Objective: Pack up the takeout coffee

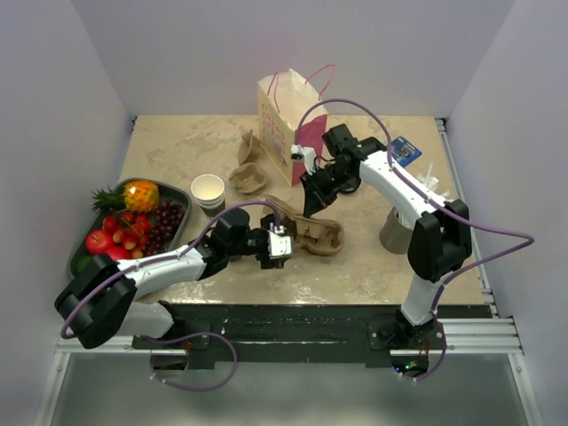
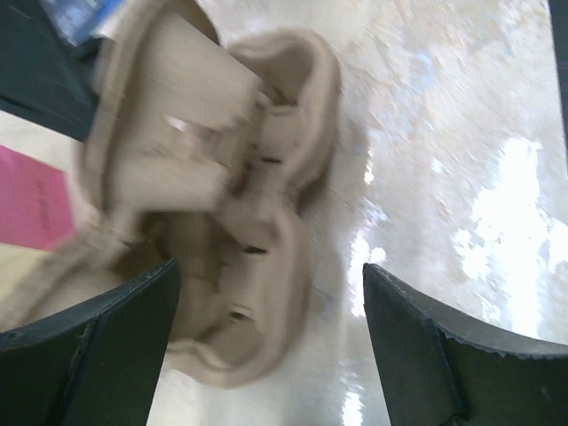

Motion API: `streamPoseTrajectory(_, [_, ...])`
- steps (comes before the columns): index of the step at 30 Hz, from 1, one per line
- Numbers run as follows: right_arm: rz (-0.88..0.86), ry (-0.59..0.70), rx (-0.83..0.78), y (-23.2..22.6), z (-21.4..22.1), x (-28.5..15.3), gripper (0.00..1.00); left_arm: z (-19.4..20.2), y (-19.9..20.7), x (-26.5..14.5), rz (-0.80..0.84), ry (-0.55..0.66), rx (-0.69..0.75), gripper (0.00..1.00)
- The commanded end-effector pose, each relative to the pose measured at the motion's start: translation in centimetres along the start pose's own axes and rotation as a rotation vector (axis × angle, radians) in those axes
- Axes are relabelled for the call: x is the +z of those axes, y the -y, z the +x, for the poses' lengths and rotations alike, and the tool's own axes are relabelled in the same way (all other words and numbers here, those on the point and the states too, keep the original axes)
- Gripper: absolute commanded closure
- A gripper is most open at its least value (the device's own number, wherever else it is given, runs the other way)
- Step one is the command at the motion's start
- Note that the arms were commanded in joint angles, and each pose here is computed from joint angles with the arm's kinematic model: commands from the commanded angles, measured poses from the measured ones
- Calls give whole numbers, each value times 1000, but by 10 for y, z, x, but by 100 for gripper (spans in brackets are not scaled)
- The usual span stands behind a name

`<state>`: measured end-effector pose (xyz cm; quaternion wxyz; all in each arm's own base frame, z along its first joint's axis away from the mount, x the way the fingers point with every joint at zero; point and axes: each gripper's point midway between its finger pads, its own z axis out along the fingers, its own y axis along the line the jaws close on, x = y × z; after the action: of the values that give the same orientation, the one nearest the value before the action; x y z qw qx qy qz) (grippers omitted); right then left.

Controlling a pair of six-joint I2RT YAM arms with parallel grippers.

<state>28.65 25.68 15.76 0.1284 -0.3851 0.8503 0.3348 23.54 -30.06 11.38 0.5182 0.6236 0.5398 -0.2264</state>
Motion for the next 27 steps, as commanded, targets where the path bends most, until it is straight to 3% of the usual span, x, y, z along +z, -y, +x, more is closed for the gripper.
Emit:
streamPoseTrajectory(1, [152,99,-51,24,-28,-18,100,9,16,-5,51,-20,-35,13])
streamPoseTrajectory(6, [135,108,-52,19,-29,-20,100,-1,10,-4,36,12,-51,14])
streamPoseTrajectory(12, [91,101,-44,11,-21,-17,100,-71,-35,-4,-77,203,-66,9])
streamPoseTrajectory(15, [77,100,-43,7,-20,-16,100,-83,-49,-3,-119,237,-70,7])
streamPoseTrajectory(27, [52,116,-43,-2,-22,-17,100,-87,-48,12,-87,249,-58,5])
